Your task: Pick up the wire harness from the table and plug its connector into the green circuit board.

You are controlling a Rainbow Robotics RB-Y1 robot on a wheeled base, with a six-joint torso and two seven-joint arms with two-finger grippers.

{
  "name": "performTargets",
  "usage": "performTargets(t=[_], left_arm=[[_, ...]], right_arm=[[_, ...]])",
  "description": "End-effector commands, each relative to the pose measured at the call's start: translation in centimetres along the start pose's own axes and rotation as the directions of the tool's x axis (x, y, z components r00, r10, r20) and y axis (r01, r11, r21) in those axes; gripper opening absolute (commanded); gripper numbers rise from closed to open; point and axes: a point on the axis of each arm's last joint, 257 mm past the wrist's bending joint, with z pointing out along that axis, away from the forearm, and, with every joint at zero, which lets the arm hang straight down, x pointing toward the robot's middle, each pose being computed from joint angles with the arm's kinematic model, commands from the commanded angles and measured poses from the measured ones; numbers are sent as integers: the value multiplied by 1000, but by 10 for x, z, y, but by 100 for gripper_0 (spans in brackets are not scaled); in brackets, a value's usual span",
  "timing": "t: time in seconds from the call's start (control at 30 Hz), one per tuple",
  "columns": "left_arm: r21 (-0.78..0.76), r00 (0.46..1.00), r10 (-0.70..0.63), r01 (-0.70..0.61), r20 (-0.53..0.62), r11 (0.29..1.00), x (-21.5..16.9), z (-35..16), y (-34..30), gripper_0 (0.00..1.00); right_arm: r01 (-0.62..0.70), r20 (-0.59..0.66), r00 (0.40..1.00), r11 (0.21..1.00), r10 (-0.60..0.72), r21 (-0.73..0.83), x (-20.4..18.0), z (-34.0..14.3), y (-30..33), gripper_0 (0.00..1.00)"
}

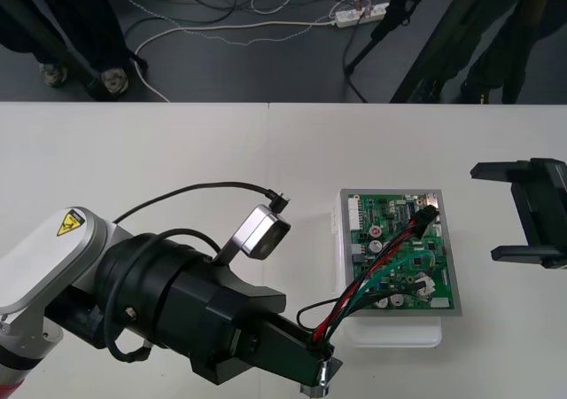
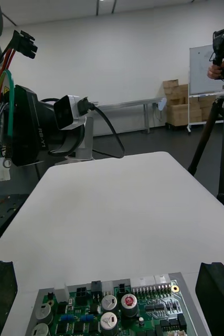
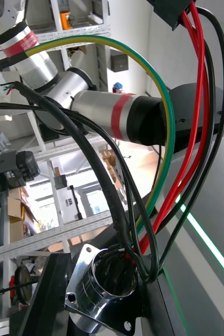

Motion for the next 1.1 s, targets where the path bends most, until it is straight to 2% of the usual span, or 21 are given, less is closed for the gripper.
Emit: performTargets(t=[0.03, 0.67, 0.83, 1.1], left_arm=[[-3, 1000, -8, 8, -11, 1000, 0, -1, -15, 0], [-122, 992, 85, -73, 95, 990, -9, -50, -25, 0], [-169, 985, 137, -118, 106, 979, -9, -61, -20, 0], [-177, 985, 147, -128, 96, 976, -6, -64, -19, 0]], right_arm=[[18, 8, 1000, 1000, -18, -17, -20, 0, -3, 100], [2, 57, 998, 1000, -1, -21, -27, 3, -1, 100], [1, 63, 998, 1000, 0, -21, -28, 3, -1, 100], [-11, 63, 998, 1000, 12, -22, -28, 3, -1, 100]])
